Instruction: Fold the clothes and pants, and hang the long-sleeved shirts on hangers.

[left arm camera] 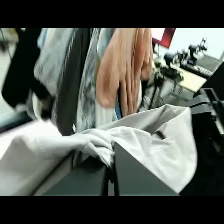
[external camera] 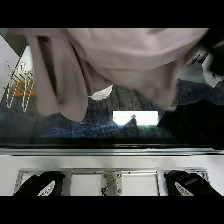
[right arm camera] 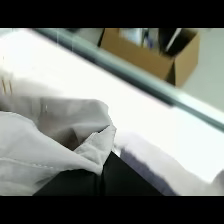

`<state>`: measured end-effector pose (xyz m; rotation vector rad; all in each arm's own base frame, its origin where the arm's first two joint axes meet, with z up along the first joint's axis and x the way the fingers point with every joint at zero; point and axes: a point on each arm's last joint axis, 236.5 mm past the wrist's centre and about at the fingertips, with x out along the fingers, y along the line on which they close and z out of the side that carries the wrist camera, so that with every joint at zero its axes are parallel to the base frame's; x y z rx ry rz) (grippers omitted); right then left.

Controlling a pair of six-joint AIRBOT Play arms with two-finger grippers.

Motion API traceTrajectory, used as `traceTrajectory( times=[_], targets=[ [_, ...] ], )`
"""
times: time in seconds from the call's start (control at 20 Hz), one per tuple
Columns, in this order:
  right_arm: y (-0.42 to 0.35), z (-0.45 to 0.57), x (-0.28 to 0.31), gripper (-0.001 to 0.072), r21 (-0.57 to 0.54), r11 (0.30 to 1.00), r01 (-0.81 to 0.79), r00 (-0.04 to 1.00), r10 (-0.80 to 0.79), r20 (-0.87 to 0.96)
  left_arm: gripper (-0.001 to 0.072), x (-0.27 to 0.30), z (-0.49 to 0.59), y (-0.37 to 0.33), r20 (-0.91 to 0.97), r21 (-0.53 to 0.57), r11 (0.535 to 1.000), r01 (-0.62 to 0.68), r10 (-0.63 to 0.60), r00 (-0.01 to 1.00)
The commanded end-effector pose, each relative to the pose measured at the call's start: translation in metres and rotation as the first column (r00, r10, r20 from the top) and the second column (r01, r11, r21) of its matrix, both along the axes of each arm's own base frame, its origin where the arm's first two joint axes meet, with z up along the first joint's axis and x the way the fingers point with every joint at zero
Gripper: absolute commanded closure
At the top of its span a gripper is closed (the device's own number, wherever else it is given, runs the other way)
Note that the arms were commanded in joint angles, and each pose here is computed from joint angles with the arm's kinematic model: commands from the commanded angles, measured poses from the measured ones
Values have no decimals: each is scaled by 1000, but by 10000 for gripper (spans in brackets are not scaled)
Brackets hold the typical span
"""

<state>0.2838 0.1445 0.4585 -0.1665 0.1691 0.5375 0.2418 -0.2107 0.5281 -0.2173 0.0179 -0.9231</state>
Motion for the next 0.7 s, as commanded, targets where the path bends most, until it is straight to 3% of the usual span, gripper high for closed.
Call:
traceTrajectory(
  times=[0.0, 0.2, 0.35, 0.5, 0.65],
  targets=[
    [-10, 47, -23, 699, 109, 994, 12, 994, -24, 106, 694, 1, 24, 17, 106, -1, 987, -161, 160, 981],
    [-10, -6, 29, 699, 10, 996, 87, 995, -86, -50, 695, 88, -83, 11, -156, 188, 946, -266, 296, 942],
    [-31, -87, 78, 700, -223, 959, 173, 949, -223, -224, 694, 137, -190, 3, -406, 315, 929, -192, 315, 858],
    [-33, -187, 91, 700, -372, 923, 101, 865, -266, -425, 694, 135, -302, -6, -624, 405, 913, -49, 315, 715],
    [-38, -296, 79, 700, -460, 888, 2, 742, -310, -595, 694, 79, -415, -17, -755, 482, 866, 133, 333, 565]
  ],
)
